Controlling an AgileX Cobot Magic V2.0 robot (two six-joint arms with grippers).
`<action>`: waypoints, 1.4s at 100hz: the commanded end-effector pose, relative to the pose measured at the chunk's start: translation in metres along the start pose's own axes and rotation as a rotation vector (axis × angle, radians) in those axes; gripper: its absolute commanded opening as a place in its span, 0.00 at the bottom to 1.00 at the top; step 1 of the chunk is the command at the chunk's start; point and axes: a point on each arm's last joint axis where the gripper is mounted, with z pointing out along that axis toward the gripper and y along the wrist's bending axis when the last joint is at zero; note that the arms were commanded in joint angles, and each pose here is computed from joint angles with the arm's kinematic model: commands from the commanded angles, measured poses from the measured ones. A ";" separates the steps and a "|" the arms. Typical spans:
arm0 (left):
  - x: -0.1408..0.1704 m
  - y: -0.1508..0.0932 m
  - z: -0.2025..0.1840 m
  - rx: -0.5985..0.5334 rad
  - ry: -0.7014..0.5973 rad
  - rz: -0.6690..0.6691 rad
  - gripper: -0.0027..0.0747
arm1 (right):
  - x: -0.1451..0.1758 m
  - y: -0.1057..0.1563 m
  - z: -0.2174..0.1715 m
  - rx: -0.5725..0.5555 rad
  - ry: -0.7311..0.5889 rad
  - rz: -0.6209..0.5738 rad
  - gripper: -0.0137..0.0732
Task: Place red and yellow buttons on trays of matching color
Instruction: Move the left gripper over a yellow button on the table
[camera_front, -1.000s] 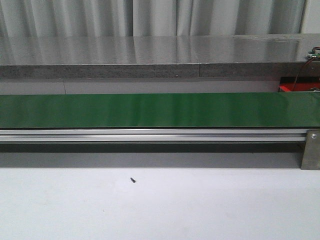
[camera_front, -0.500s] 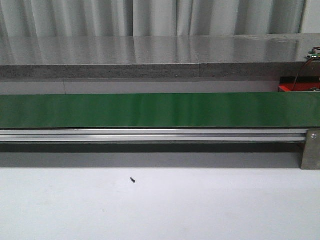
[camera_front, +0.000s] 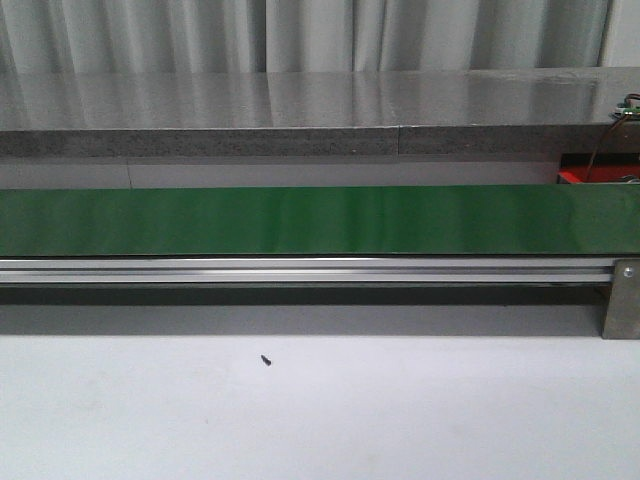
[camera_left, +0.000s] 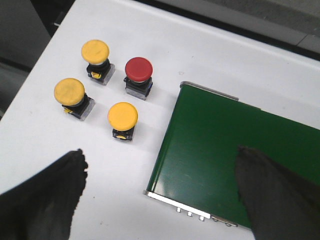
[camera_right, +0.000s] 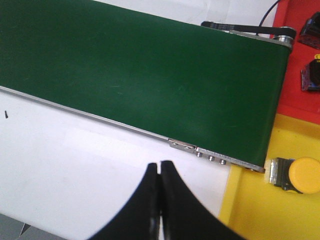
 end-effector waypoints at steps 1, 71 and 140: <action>-0.021 0.002 0.002 0.007 -0.027 -0.015 0.72 | -0.007 0.002 -0.014 0.012 -0.087 -0.012 0.08; -0.022 0.033 0.120 -0.003 0.230 -0.041 0.72 | -0.008 0.002 -0.013 0.012 -0.085 -0.011 0.08; -0.017 0.047 0.163 -0.027 0.208 -0.082 0.72 | -0.008 0.002 -0.013 0.012 -0.085 -0.011 0.08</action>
